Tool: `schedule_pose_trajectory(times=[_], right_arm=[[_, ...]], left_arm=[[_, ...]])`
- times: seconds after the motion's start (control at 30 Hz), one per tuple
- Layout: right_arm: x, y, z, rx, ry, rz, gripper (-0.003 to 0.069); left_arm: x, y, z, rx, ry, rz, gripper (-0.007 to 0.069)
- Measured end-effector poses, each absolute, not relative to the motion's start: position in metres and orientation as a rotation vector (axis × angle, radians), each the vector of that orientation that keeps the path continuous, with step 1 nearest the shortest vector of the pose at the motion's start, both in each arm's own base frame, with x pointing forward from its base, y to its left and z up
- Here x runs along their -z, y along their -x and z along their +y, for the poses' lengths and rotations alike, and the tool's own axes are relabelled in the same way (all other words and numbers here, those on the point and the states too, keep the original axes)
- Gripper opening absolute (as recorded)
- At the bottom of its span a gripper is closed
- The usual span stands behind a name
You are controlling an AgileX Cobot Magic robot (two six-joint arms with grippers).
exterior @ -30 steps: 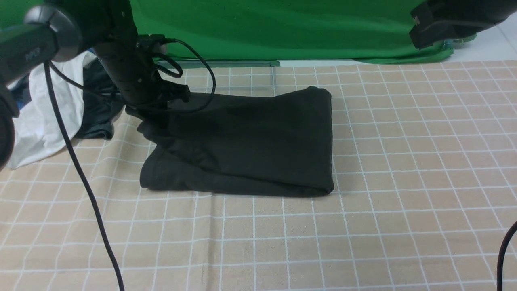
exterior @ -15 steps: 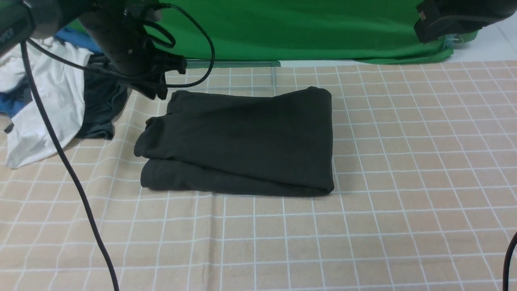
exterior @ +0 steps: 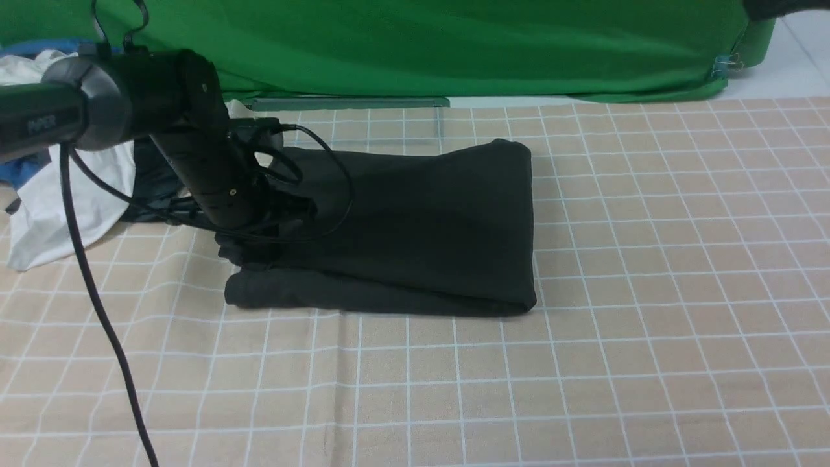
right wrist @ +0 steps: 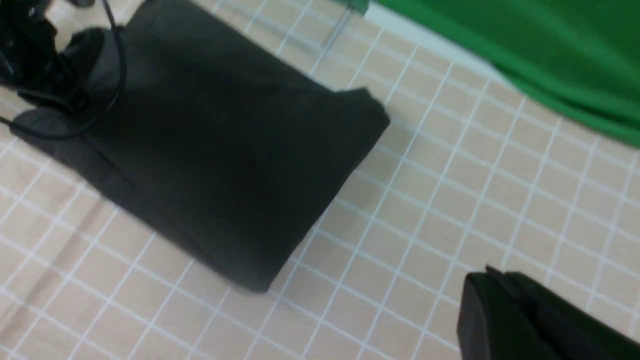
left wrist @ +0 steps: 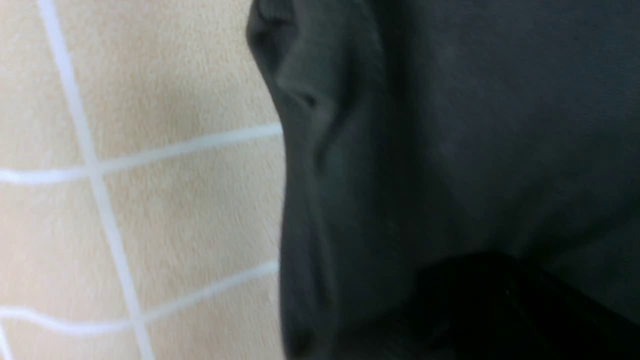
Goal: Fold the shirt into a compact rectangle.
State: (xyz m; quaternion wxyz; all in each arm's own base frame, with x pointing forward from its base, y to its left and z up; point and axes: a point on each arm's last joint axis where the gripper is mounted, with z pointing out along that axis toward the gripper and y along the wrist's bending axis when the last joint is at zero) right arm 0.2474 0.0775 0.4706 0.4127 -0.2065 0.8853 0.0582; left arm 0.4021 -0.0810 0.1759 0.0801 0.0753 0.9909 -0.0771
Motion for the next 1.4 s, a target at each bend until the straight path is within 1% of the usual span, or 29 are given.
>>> schedule_pose_trajectory(times=[0.03,0.07,0.1,0.23,0.33,0.47,0.53,0.6,0.67,0.77,0.83,0.87,0.9,0.97,1.03,1.07,1.1,1.13,1.17,1.2,1.23,1.3,1.4], right_arm=[[-0.473,-0.244,0.076,-0.145,0.516,2.217,0.0038],[-0.484,-0.229,0.070,-0.126,0.497,2.174,0.0038],[-0.489,-0.221,0.067,-0.118,0.483,2.153,0.0038],[-0.516,-0.177,0.051,-0.091,0.423,2.027,0.0038],[-0.529,-0.138,0.040,-0.100,0.395,1.903,0.0038],[-0.529,-0.103,0.029,-0.093,0.368,1.788,0.0038],[-0.525,-0.095,0.026,-0.093,0.360,1.758,0.0038],[-0.517,-0.094,0.026,-0.094,0.360,1.762,0.0038],[-0.508,-0.100,0.028,-0.097,0.361,1.793,0.0038],[-0.489,-0.118,0.033,-0.114,0.348,1.885,0.0038],[-0.479,-0.131,0.037,-0.114,0.352,1.940,0.0038],[-0.473,-0.137,0.038,-0.112,0.357,1.973,0.0038],[-0.466,-0.149,0.042,-0.111,0.361,2.008,0.0038],[-0.457,-0.161,0.045,-0.110,0.370,2.057,0.0038],[-0.448,-0.175,0.050,-0.120,0.378,2.102,0.0038],[-0.447,-0.176,0.051,-0.120,0.378,2.106,0.0038],[-0.443,-0.184,0.054,-0.139,0.385,2.125,0.0038],[-0.441,-0.187,0.056,-0.149,0.384,2.132,0.0038],[-0.439,-0.191,0.058,-0.164,0.383,2.137,0.0038],[-0.439,-0.191,0.058,-0.167,0.382,2.136,0.0038],[-0.438,-0.195,0.060,-0.182,0.379,2.136,0.0038],[-0.436,-0.198,0.063,-0.207,0.374,2.140,0.0038],[-0.430,-0.206,0.068,-0.254,0.371,2.180,0.0038]], left_arm=[[-0.179,-0.402,-0.081,0.233,-0.224,2.957,0.0018],[-0.195,-0.398,-0.082,0.256,-0.216,2.920,0.0018],[-0.204,-0.397,-0.082,0.264,-0.214,2.899,0.0018],[-0.270,-0.378,-0.080,0.283,-0.223,2.728,0.0018],[-0.320,-0.354,-0.076,0.288,-0.231,2.597,0.0018],[-0.351,-0.319,-0.070,0.295,-0.221,2.499,0.0018],[-0.354,-0.307,-0.068,0.300,-0.209,2.493,0.0018],[-0.345,-0.300,-0.066,0.306,-0.185,2.527,0.0018],[-0.328,-0.298,-0.066,0.301,-0.172,2.572,0.0020],[-0.298,-0.305,-0.064,0.251,-0.164,2.630,0.0029],[-0.280,-0.312,-0.063,0.219,-0.165,2.662,0.0057],[-0.270,-0.316,-0.063,0.201,-0.168,2.681,0.0081],[-0.259,-0.322,-0.063,0.189,-0.172,2.703,0.0125],[-0.244,-0.329,-0.064,0.176,-0.169,2.724,0.0187],[-0.223,-0.339,-0.064,0.161,-0.145,2.750,0.0274],[-0.222,-0.340,-0.064,0.157,-0.148,2.752,0.0292],[-0.207,-0.347,-0.064,0.145,-0.117,2.766,0.0361],[-0.202,-0.349,-0.064,0.141,-0.113,2.775,0.0386],[-0.193,-0.352,-0.065,0.137,-0.102,2.784,0.0440],[-0.192,-0.353,-0.065,0.136,-0.100,2.786,0.0447],[-0.182,-0.355,-0.065,0.132,-0.096,2.803,0.0490],[-0.172,-0.358,-0.065,0.130,-0.091,2.825,0.0528],[-0.161,-0.360,-0.066,0.147,-0.066,2.852,0.0542]])
